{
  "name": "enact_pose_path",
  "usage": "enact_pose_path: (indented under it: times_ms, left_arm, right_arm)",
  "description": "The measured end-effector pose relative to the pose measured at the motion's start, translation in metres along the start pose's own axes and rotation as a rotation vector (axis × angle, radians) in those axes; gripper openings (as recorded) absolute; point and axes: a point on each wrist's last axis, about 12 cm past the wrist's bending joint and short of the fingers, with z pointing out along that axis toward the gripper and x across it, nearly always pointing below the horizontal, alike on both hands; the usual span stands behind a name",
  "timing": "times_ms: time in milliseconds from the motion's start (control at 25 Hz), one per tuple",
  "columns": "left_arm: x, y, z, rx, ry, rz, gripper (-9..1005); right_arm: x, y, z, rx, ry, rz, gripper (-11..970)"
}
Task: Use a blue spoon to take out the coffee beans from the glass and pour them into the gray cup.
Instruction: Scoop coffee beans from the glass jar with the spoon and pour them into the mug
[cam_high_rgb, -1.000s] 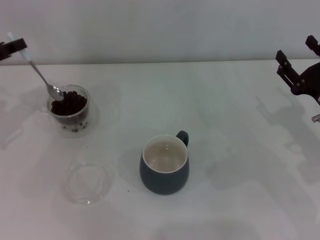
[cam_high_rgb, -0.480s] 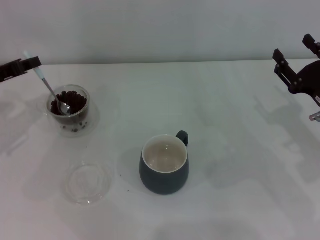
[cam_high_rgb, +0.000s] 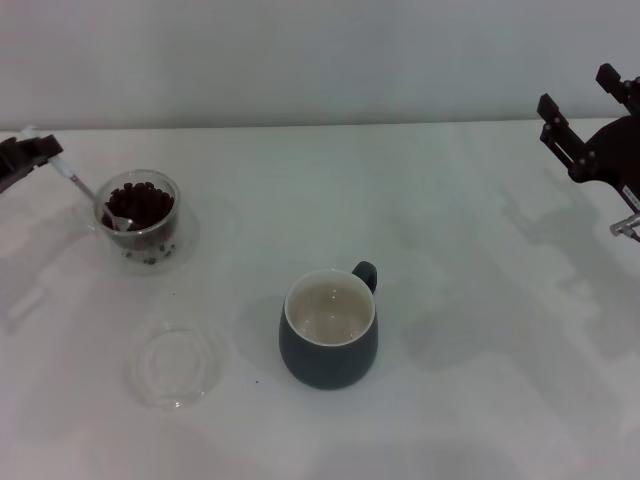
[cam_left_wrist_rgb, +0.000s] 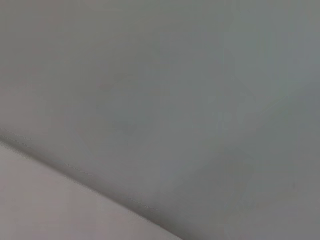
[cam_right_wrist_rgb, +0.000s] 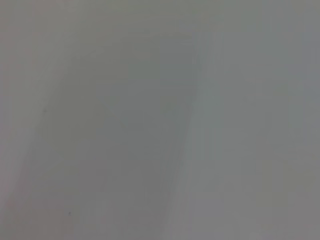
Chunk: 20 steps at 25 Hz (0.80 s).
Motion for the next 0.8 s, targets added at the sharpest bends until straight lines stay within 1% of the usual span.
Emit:
enact_pose_path:
  times_ms: [200, 240, 280, 400, 520, 800]
  left_arm:
    - [0.010, 0.010, -0.009, -0.017, -0.008, -0.141, 126]
    - [0.013, 0.013, -0.013, -0.025, -0.011, -0.184, 126]
    - [0.013, 0.013, -0.013, -0.025, -0.011, -0.184, 126]
    - [0.016, 0.018, -0.019, -0.027, -0.027, -0.245, 126]
    - [0.019, 0.020, -0.025, -0.004, -0.047, -0.297, 126]
    - [0.021, 0.020, -0.035, 0.052, -0.086, -0.336, 127]
  right_arm:
    - [-0.001, 0.000, 0.002, -0.002, -0.003, 0.000, 741]
    - [-0.001, 0.000, 0.002, -0.002, -0.003, 0.000, 741]
    - [-0.001, 0.000, 0.002, -0.002, -0.004, 0.000, 741]
    - [-0.001, 0.000, 0.002, -0.002, -0.004, 0.000, 741]
    - [-0.001, 0.000, 0.003, -0.003, -0.005, -0.001, 741]
    - [-0.003, 0.001, 0.010, -0.011, -0.011, -0.004, 740]
